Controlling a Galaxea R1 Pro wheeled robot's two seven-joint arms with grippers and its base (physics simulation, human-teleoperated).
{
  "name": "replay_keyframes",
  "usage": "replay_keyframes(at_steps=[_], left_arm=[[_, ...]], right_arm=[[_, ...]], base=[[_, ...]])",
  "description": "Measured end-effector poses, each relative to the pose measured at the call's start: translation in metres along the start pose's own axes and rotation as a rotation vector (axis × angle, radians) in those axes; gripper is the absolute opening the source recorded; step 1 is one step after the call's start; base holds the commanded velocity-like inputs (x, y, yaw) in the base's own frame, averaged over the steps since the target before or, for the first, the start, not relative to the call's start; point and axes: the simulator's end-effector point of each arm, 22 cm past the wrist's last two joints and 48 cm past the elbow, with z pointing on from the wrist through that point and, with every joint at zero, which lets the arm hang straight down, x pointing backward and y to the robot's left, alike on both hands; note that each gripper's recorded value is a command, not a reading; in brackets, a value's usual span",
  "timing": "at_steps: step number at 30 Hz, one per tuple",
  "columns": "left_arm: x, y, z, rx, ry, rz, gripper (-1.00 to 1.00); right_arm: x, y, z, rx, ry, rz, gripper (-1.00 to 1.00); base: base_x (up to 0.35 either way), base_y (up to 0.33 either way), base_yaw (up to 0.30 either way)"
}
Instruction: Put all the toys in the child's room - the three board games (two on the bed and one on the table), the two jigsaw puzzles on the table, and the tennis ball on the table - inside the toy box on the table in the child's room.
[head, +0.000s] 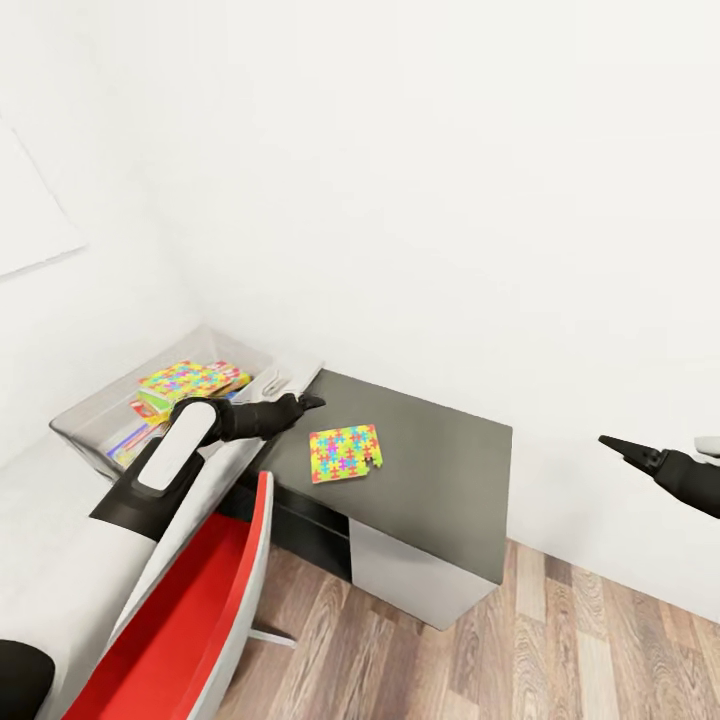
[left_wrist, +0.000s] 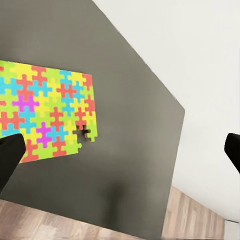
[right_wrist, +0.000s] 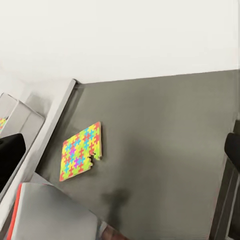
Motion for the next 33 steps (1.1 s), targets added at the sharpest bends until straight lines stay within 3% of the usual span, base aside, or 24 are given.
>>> replay_keyframes(at_steps=[7,15,33], left_arm=[[0.033,0.033,0.01,-0.052,0.028,-0.058,1.0],[0.045,0.052,0.011,-0.121,0.039,-0.07,1.0],[0.031,0.053,0.008,-0.148,0.024,-0.06,1.0]], right_arm=[[0.01,0.003,0.005,-0.008,0.027,-0.002,1.0],[0.021,0.009,0.012,-0.019,0.06,-0.008,1.0],[0.021,0.008,0.013,-0.019,0.061,-0.008,1.0]], base=[[0.0,0.0,-0.012],[0.081,0.0,-0.002],[0.088,0.0,0.0]])
